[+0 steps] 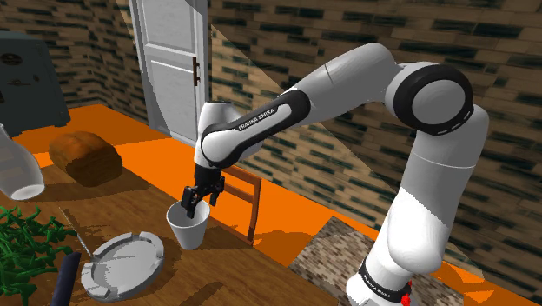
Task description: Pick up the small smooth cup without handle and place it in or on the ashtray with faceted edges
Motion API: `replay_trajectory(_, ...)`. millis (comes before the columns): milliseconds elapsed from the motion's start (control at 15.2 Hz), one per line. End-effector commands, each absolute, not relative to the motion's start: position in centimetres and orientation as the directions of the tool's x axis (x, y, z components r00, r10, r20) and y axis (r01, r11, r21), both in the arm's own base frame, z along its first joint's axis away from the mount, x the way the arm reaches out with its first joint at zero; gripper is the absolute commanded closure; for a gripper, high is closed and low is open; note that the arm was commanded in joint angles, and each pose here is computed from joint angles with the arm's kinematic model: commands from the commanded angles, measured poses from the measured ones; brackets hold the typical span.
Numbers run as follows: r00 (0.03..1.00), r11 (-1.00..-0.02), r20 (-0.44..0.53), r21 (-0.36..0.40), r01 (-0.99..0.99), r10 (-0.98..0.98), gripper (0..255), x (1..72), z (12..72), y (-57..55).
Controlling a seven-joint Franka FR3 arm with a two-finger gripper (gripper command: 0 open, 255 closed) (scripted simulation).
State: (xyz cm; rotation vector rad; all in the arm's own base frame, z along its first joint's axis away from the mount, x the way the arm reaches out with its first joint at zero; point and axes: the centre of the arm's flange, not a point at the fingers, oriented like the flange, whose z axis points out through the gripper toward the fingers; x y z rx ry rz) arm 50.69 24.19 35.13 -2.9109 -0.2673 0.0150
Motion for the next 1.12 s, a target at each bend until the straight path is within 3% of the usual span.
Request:
replay_trajectory(0,0.983,-0.96,0.01,-0.217,0.179,0.181,0,50.7,35.1,24.2)
replay_trajectory(66,0.983,-0.96,0.01,-0.217,0.179,0.181,255,50.7,35.1,24.2)
replay_trajectory(660,0.983,-0.96,0.01,-0.217,0.179,0.181,255,50.7,35.1,24.2)
replay_trajectory(1056,0.983,-0.96,0.01,-0.217,0.179,0.181,255,50.7,38.3,24.2)
